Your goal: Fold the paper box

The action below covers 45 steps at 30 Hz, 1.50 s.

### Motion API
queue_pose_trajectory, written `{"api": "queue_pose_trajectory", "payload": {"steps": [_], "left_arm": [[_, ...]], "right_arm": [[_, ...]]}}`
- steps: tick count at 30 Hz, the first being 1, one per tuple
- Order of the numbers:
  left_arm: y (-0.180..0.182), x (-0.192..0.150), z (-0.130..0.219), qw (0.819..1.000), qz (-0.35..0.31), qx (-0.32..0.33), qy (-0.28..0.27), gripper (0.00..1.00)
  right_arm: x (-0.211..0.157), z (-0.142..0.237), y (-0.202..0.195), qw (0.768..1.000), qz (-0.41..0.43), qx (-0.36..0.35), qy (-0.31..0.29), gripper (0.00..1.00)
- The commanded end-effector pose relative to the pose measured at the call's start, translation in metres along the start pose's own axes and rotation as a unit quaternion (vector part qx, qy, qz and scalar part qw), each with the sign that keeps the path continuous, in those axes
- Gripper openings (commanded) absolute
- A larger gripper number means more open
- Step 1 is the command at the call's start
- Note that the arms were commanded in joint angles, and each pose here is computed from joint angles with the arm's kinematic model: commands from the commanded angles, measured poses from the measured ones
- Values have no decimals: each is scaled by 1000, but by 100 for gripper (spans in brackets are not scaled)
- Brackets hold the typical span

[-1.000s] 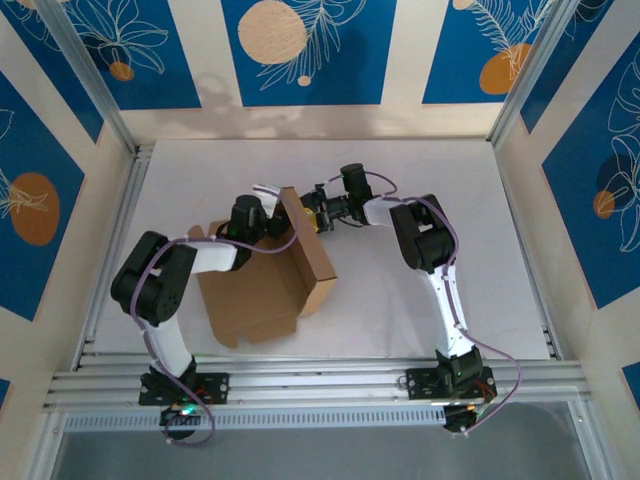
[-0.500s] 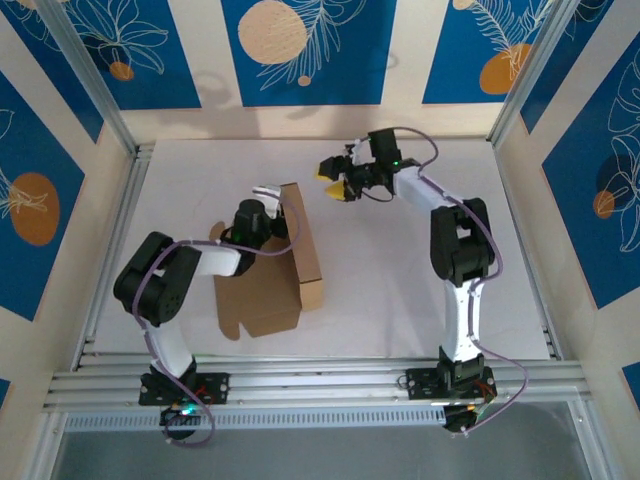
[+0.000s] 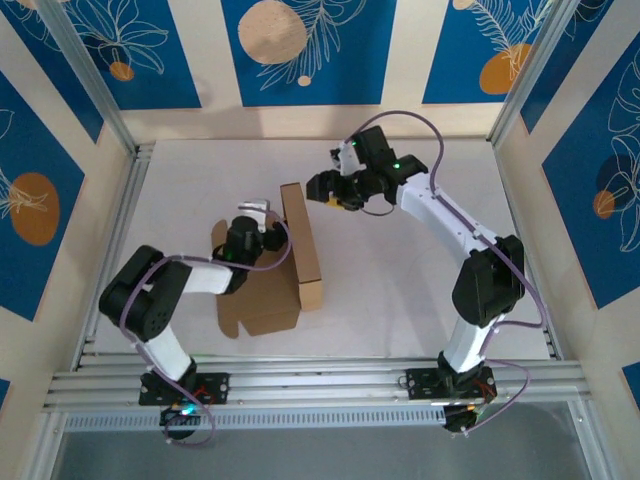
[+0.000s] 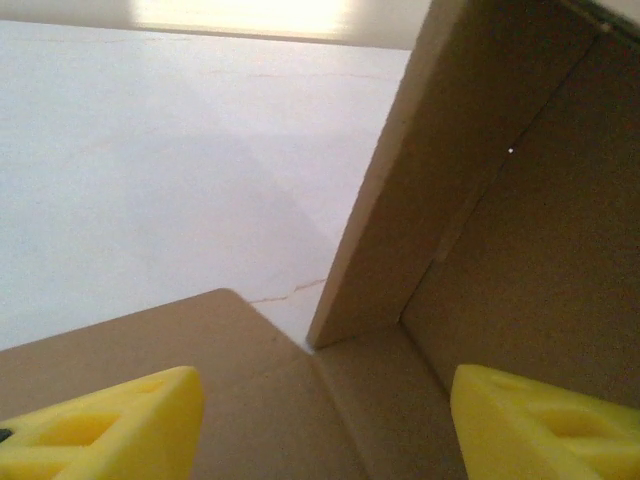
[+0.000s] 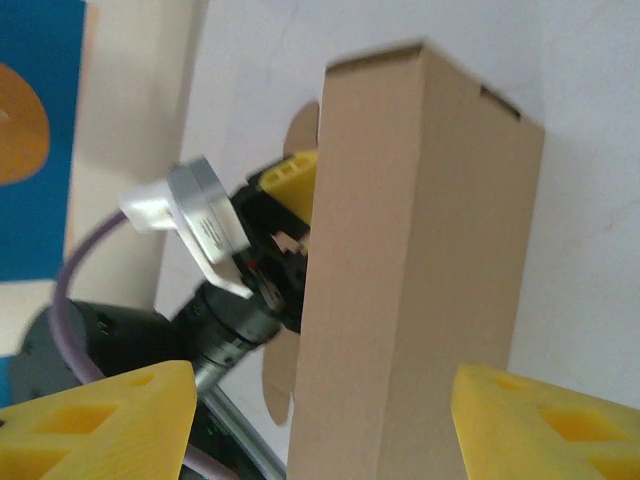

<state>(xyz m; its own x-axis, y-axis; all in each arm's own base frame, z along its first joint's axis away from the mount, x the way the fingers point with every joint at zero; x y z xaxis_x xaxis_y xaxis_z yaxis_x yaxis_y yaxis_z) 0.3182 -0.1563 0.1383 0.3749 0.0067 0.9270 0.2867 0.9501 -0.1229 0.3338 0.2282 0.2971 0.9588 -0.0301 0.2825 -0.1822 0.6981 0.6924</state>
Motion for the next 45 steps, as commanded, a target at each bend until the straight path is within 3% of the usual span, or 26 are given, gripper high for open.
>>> {"api": "queue_pose_trajectory", "payload": {"steps": [1, 9, 18, 27, 30, 35, 37, 41, 45], "left_arm": [[13, 4, 17, 999, 27, 41, -21, 67], [37, 6, 43, 992, 48, 108, -33, 67], [46, -1, 43, 992, 55, 114, -24, 68], [49, -5, 36, 992, 63, 103, -21, 68], [46, 0, 30, 994, 59, 84, -21, 68], [41, 12, 15, 997, 52, 47, -20, 69], [39, 21, 8, 999, 42, 26, -10, 70], [38, 45, -8, 999, 26, -10, 26, 74], [49, 57, -32, 993, 42, -28, 107, 75]], "right_arm": [[-38, -12, -14, 995, 6, -80, 55, 67], [-82, -32, -16, 978, 53, -166, 117, 57], [-55, -36, -24, 971, 71, -206, 97, 52], [-22, -38, -31, 973, 88, -197, 75, 52], [-9, -32, -34, 979, 98, -164, 68, 53], [20, -2, -22, 989, 113, 90, 31, 65], [38, 10, -22, 984, 106, 142, 13, 67], [80, 5, -40, 988, 56, 143, -5, 70], [114, -35, -71, 992, -39, 112, 37, 68]]}}
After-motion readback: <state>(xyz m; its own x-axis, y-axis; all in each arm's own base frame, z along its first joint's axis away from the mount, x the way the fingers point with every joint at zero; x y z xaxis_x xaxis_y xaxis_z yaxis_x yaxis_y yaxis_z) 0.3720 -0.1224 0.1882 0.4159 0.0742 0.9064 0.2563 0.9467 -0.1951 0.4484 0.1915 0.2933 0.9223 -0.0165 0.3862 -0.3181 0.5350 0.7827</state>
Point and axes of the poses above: each hand's point on the last joint's axis, 136 mm out from that joint toward the fingers, its own z axis back along the fingers, its own y axis along the line the jaws close on, x = y × z, the point moved 10 cm from there along z, back along the fingers, and after that the axes turned 5 degrees about -z, right-handed, at the moved point
